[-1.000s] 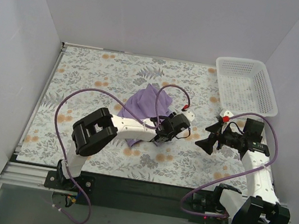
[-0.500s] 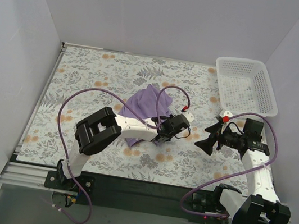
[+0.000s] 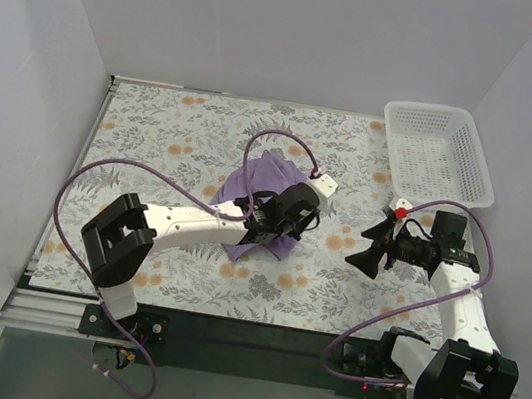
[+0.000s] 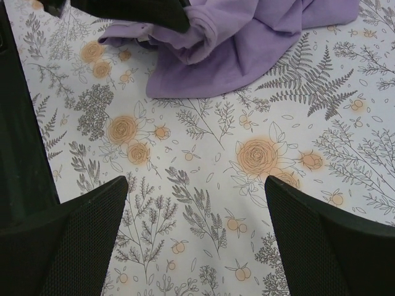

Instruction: Fold and stack the t-shirts

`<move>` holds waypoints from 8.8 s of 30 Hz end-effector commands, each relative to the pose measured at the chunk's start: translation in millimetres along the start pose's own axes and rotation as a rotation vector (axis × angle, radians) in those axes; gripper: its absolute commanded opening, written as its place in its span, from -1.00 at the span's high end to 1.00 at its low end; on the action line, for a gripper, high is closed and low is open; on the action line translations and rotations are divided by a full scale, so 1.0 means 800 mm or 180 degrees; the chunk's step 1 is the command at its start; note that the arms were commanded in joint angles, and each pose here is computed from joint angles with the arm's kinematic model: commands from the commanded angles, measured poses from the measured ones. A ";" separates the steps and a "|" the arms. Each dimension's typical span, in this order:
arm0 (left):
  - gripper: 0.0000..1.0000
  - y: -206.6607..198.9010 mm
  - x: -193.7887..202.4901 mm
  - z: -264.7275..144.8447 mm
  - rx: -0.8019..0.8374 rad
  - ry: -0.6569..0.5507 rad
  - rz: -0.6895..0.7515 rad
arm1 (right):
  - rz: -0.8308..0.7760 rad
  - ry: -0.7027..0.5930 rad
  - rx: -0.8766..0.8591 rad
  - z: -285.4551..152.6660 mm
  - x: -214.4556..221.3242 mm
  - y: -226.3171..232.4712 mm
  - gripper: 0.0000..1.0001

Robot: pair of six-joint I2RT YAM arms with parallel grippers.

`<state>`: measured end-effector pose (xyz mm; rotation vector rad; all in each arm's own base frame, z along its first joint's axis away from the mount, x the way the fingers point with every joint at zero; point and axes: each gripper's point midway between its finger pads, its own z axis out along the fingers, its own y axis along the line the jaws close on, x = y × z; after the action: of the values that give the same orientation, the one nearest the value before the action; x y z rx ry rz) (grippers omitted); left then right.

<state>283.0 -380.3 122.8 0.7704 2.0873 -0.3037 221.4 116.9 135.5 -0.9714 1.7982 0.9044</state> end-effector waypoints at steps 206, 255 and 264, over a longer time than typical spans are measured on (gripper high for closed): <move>1.00 0.277 -0.200 -0.740 -0.0845 -0.4625 -0.1158 | -0.3068 -0.0452 0.1789 -0.131 -0.491 0.025 0.97; -0.69 0.584 -0.078 -0.196 -0.1811 -0.1621 -0.2800 | -0.1030 0.0121 0.2500 0.132 -0.300 -0.305 -0.61; -0.60 0.358 0.008 -0.225 -0.0178 -0.1032 -0.3011 | -0.1795 0.0970 -0.1371 0.129 -0.046 0.031 -0.70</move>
<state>401.4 -22.9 306.0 -0.3919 1.7773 -0.5526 363.0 201.6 197.6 -1.5577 1.5679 0.4097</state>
